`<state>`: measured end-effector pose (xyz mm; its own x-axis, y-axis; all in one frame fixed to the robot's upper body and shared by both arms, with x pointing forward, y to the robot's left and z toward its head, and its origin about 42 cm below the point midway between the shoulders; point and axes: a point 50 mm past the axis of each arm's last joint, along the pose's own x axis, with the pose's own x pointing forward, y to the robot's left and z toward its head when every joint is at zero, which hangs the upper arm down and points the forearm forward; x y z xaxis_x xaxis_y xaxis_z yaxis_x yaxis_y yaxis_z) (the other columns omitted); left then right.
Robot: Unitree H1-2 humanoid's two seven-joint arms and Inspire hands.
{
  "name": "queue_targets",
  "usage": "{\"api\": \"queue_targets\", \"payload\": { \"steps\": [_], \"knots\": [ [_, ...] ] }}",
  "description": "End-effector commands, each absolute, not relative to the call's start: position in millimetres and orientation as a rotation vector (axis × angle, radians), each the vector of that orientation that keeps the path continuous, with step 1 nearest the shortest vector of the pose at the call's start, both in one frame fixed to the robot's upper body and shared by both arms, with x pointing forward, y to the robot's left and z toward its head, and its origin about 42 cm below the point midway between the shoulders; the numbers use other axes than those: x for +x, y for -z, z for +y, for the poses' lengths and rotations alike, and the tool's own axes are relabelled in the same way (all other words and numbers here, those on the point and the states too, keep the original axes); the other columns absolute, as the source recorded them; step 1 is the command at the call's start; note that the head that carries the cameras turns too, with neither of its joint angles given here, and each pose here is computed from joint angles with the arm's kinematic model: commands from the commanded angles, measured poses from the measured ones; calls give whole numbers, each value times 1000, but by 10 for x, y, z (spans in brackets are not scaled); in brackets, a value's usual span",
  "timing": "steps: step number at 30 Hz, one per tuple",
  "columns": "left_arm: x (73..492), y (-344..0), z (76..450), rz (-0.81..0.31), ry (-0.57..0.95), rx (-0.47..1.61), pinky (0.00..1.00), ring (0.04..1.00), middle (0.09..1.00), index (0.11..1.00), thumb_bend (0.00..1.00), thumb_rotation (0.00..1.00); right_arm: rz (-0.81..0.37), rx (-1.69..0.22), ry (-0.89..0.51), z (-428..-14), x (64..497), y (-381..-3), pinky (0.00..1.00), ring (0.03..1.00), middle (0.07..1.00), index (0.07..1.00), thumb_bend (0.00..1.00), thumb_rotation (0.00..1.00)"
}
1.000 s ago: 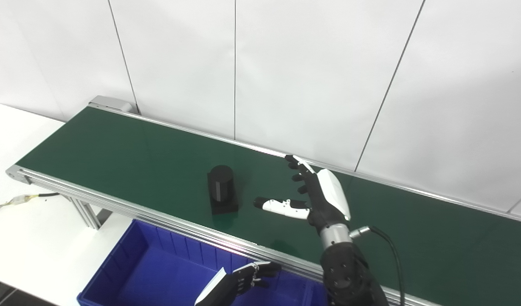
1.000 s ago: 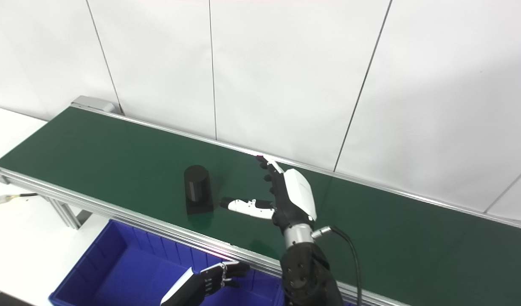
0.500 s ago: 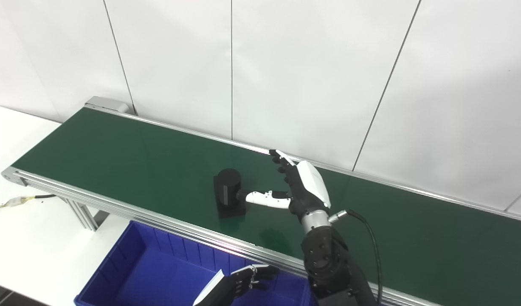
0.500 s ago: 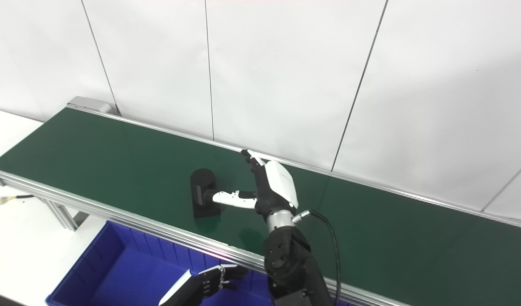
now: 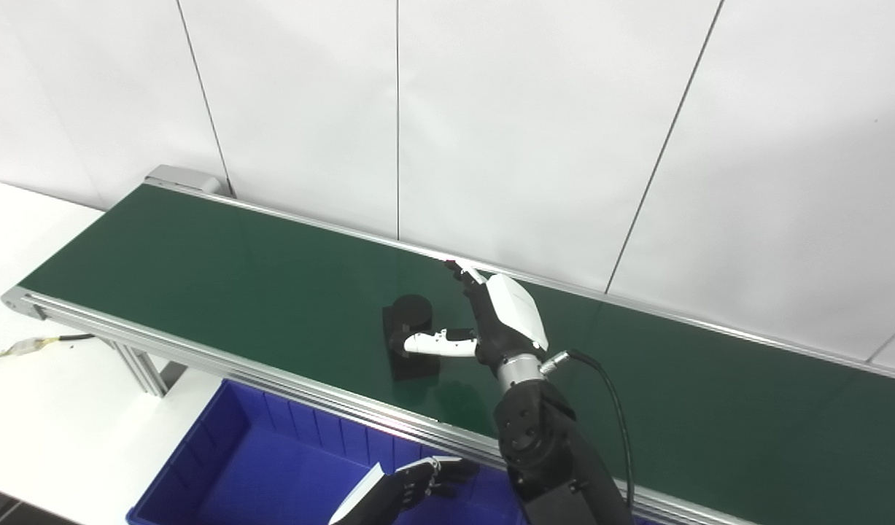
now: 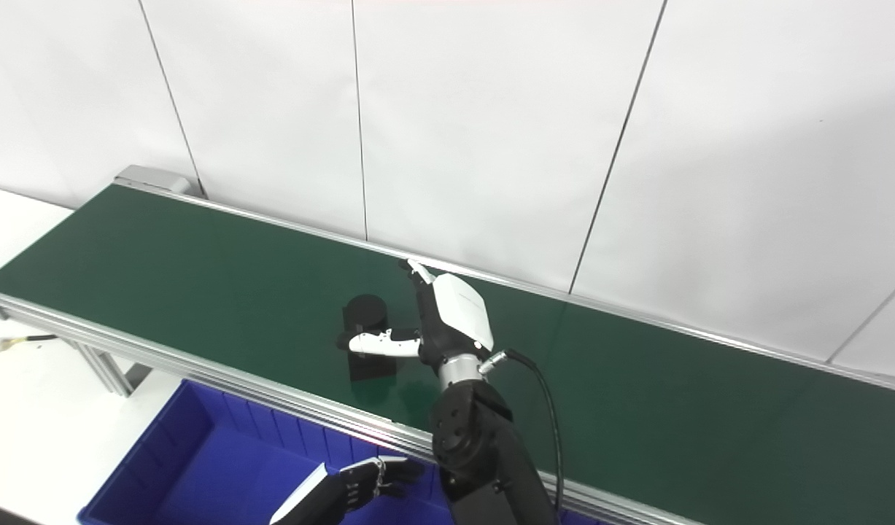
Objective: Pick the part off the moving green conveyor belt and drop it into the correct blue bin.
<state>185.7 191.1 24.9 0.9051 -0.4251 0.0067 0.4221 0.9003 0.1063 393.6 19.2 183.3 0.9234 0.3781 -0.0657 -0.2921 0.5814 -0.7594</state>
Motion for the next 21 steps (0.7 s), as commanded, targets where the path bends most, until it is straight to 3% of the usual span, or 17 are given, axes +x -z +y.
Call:
{"api": "queue_targets", "payload": {
  "steps": [1,21],
  "knots": [
    [1917,-361,1915,-106,442,108,772,819,828,780,924,126,-192,-857,-369,403,3975,-2115,802,840,892,913,935,514],
    [1862,-365,1882,-105,450,100,798,839,840,786,909,119,-107,-949,-340,476,4241,-1784,757,806,866,900,911,443]
  ]
}}
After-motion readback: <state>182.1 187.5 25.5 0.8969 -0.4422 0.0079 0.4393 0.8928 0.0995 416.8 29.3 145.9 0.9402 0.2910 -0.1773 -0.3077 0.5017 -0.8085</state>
